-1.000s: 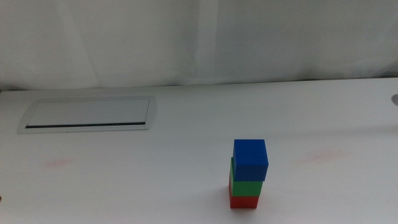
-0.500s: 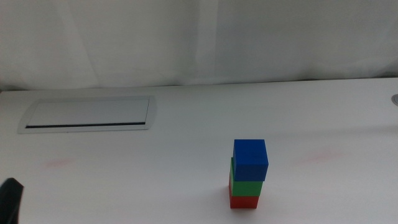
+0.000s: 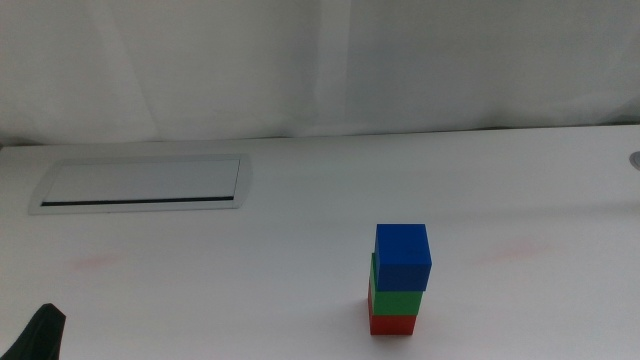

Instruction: Stack red cubes first, then green, then blue cubes in a specific spot.

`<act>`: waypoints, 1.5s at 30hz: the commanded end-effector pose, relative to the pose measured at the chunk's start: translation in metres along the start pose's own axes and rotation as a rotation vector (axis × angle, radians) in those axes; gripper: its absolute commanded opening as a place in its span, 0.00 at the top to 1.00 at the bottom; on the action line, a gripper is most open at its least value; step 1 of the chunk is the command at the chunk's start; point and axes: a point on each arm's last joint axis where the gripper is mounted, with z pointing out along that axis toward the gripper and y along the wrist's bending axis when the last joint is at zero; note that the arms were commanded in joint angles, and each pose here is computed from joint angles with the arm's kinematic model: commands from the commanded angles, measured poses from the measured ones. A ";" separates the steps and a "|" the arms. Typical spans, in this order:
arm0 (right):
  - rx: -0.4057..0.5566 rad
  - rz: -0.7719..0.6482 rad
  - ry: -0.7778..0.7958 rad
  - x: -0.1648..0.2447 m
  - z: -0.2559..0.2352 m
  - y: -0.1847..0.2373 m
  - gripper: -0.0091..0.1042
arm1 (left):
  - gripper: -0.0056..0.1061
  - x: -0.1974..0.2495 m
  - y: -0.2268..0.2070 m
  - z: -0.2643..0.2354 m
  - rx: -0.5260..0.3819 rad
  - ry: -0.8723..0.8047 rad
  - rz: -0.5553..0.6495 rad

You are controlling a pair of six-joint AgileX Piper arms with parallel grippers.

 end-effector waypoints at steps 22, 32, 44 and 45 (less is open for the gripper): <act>0.039 -0.144 0.104 0.010 0.000 -0.004 0.94 | 0.97 0.016 0.004 0.002 -0.021 0.076 0.009; 0.039 -0.140 0.120 0.047 0.007 -0.009 0.94 | 0.97 0.016 0.004 0.002 -0.021 0.076 0.015; 0.036 -0.146 0.067 0.064 0.009 -0.011 0.94 | 0.97 0.016 0.004 0.002 -0.021 0.074 -0.032; 0.036 -0.146 0.067 0.064 0.009 -0.011 0.94 | 0.97 0.016 0.004 0.002 -0.021 0.074 -0.032</act>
